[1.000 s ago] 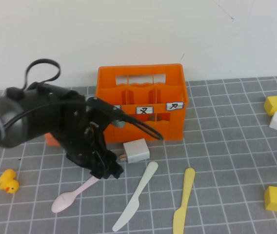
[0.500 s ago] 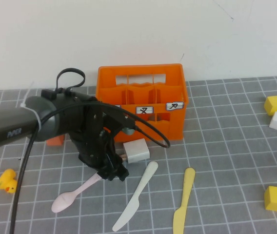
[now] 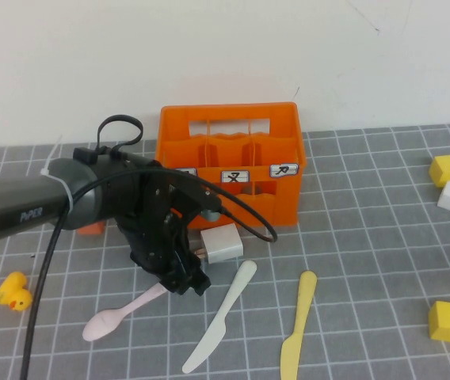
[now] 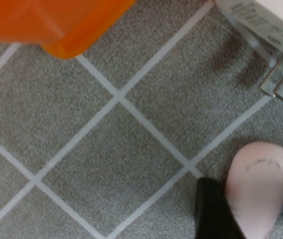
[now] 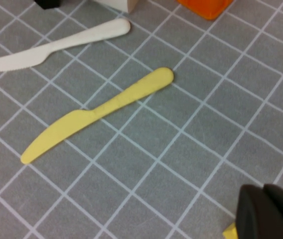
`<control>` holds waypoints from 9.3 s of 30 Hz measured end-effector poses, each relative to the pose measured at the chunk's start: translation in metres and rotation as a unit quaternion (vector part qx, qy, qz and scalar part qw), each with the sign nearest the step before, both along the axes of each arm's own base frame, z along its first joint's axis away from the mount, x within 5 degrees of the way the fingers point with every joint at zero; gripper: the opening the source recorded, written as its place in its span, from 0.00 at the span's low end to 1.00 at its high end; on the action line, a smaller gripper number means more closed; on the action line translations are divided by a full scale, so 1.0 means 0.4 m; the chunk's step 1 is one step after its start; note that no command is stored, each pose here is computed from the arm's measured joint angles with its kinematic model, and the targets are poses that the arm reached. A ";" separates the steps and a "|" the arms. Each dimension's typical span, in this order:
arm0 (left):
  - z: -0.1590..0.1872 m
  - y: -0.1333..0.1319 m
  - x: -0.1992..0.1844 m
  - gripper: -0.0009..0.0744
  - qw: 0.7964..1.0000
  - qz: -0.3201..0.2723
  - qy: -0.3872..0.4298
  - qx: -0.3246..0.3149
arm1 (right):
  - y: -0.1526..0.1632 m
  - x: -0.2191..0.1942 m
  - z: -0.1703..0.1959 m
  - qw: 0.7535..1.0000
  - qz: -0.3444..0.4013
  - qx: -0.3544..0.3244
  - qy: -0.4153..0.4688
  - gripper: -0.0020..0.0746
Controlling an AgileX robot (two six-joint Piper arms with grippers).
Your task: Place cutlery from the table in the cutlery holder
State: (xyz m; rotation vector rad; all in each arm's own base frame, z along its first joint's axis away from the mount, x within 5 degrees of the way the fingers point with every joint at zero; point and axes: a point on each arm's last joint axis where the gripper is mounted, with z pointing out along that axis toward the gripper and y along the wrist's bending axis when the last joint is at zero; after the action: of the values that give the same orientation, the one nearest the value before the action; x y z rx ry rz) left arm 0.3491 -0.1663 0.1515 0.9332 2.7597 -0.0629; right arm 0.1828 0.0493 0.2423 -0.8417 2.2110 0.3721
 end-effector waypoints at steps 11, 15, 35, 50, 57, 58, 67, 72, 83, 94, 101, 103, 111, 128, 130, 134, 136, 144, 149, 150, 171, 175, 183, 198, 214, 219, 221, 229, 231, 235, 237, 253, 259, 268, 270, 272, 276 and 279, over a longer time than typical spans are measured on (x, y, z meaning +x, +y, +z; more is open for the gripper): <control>-0.001 -0.003 -0.001 0.26 1.000 -0.006 0.000 0.005 | 0.007 -0.003 -0.001 1.000 0.027 0.002 0.000 0.02; -0.002 -0.003 0.000 0.26 1.000 -0.006 0.000 0.006 | 0.011 -0.001 0.003 0.999 0.034 0.010 -0.013 0.02; 0.104 0.022 -0.038 0.26 1.000 -0.017 -0.001 0.024 | 0.016 0.001 0.009 0.998 0.045 0.015 -0.030 0.02; 0.356 0.051 -0.120 0.26 0.991 -0.005 -0.123 -0.060 | 0.016 0.001 0.009 0.998 0.045 0.017 -0.030 0.02; 0.480 0.054 -0.144 0.26 0.957 0.008 -0.249 -0.148 | 0.016 0.001 0.009 0.998 0.045 0.017 -0.030 0.02; 0.495 0.054 -0.145 0.26 0.950 0.011 -0.268 -0.161 | 0.016 0.001 0.009 0.998 0.045 0.017 -0.030 0.02; 0.579 0.047 -0.117 0.26 0.874 0.054 -0.408 -0.258 | 0.016 0.001 0.009 0.998 0.045 0.017 -0.030 0.02; 0.611 0.043 -0.098 0.26 0.827 0.061 -0.475 -0.294 | 0.016 0.001 0.009 0.998 0.046 0.017 -0.031 0.02; 0.563 0.019 -0.034 0.03 0.806 0.068 -0.503 -0.304 | 0.016 0.001 0.009 0.998 0.047 0.016 -0.031 0.02; 0.499 0.000 0.009 0.01 0.814 0.069 -0.495 -0.295 | 0.018 -0.001 0.009 0.998 0.051 0.019 -0.028 0.02; 0.494 0.000 0.009 0.01 0.821 0.069 -0.485 -0.291 | 0.018 -0.002 0.009 0.998 0.052 0.019 -0.027 0.02; 0.492 0.000 0.008 0.01 0.824 0.069 -0.482 -0.289 | 0.018 -0.002 0.009 0.998 0.052 0.019 -0.027 0.02; 0.492 0.003 -0.003 0.01 0.838 0.068 -0.462 -0.281 | 0.019 -0.002 0.009 0.998 0.053 0.019 -0.026 0.02; 0.372 -0.032 -0.162 0.01 0.970 -0.005 -0.036 -0.239 | 0.019 -0.003 0.009 0.998 0.055 0.020 -0.025 0.02; 0.329 -0.054 -0.134 0.01 0.968 0.003 -0.029 -0.248 | 0.020 -0.003 0.009 0.998 0.056 0.021 -0.024 0.02; 0.248 -0.102 -0.087 0.01 0.968 0.023 -0.048 -0.246 | 0.019 -0.005 0.008 0.998 0.061 0.016 -0.024 0.02; 0.209 -0.133 -0.071 0.01 0.968 0.022 -0.070 -0.239 | 0.018 -0.004 0.005 0.998 0.063 0.011 -0.023 0.02; 0.064 -0.198 -0.047 0.04 0.976 0.048 -0.074 -0.200 | 0.017 -0.003 0.000 0.997 0.068 0.003 -0.019 0.02; 0.047 -0.207 -0.033 0.27 0.981 0.036 -0.062 -0.182 | 0.016 -0.003 -0.001 0.997 0.069 0.000 -0.019 0.02; 0.047 -0.210 -0.029 0.34 0.982 0.030 -0.057 -0.176 | 0.016 -0.003 -0.001 0.997 0.069 0.000 -0.019 0.02; 0.005 -0.242 0.007 0.39 0.992 -0.037 -0.009 -0.117 | 0.027 -0.020 -0.003 0.994 0.107 0.012 0.003 0.02; 0.003 -0.241 0.008 0.35 0.993 -0.042 -0.007 -0.110 | 0.027 -0.021 -0.003 0.994 0.108 0.013 0.004 0.02; 0.004 -0.239 0.003 0.23 0.994 -0.046 0.011 -0.101 | 0.028 -0.021 -0.003 0.994 0.108 0.013 0.004 0.02; 0.054 -0.214 -0.038 0.06 0.992 -0.072 0.089 -0.052 | 0.028 -0.021 -0.003 0.994 0.109 0.012 0.004 0.02; 0.148 -0.212 -0.062 0.01 0.990 -0.071 0.077 -0.091 | 0.026 -0.019 -0.003 0.994 0.105 0.010 0.000 0.02; 0.109 -0.222 -0.070 0.01 0.989 -0.094 0.079 -0.079 | 0.025 -0.019 -0.004 0.994 0.107 0.005 0.000 0.02; 0.112 -0.230 -0.088 0.01 0.991 -0.098 0.053 -0.074 | 0.025 -0.019 -0.004 0.994 0.107 0.005 0.000 0.02; 0.114 -0.242 -0.169 0.01 0.991 -0.108 -0.070 -0.031 | 0.022 -0.020 -0.006 0.994 0.113 -0.009 0.000 0.02; 0.102 -0.242 -0.166 0.01 0.991 -0.109 -0.076 -0.028 | 0.022 -0.020 -0.007 0.994 0.113 -0.009 0.000 0.02; 0.067 -0.248 -0.157 0.03 0.991 -0.112 -0.071 -0.019 | 0.021 -0.020 -0.007 0.994 0.112 -0.010 0.001 0.02; 0.057 -0.250 -0.156 0.09 0.991 -0.112 -0.069 -0.018 | 0.021 -0.020 -0.007 0.994 0.112 -0.010 0.001 0.02; 0.028 -0.270 -0.141 0.57 0.990 -0.107 -0.086 -0.046 | 0.021 -0.020 -0.007 0.994 0.113 -0.010 0.001 0.02; 0.001 -0.276 -0.132 0.53 0.991 -0.109 -0.070 -0.026 | 0.021 -0.020 -0.007 0.994 0.113 -0.010 0.001 0.02; 0.002 -0.287 -0.123 0.53 0.994 -0.098 -0.044 -0.015 | 0.021 -0.020 -0.007 0.994 0.113 -0.010 0.001 0.02; 0.002 -0.287 -0.123 0.53 0.994 -0.098 -0.044 -0.015 | 0.021 -0.020 -0.007 0.994 0.112 -0.010 0.001 0.02; 0.002 -0.287 -0.123 0.52 0.994 -0.098 -0.044 -0.015 | 0.021 -0.020 -0.007 0.994 0.111 -0.009 0.002 0.02; 0.002 -0.287 -0.126 0.42 0.995 -0.086 -0.037 -0.018 | 0.021 -0.020 -0.007 0.994 0.110 -0.009 0.002 0.02; 0.001 -0.288 -0.129 0.26 0.996 -0.076 -0.031 -0.021 | 0.021 -0.020 -0.007 0.994 0.110 -0.009 0.003 0.02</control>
State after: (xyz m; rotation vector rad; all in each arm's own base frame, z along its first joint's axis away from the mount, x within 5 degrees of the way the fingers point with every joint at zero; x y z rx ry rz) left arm 0.2976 -0.2817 0.1519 1.1138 2.6159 -0.1155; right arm 0.1748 0.0578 0.2395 -1.0999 2.1337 0.4617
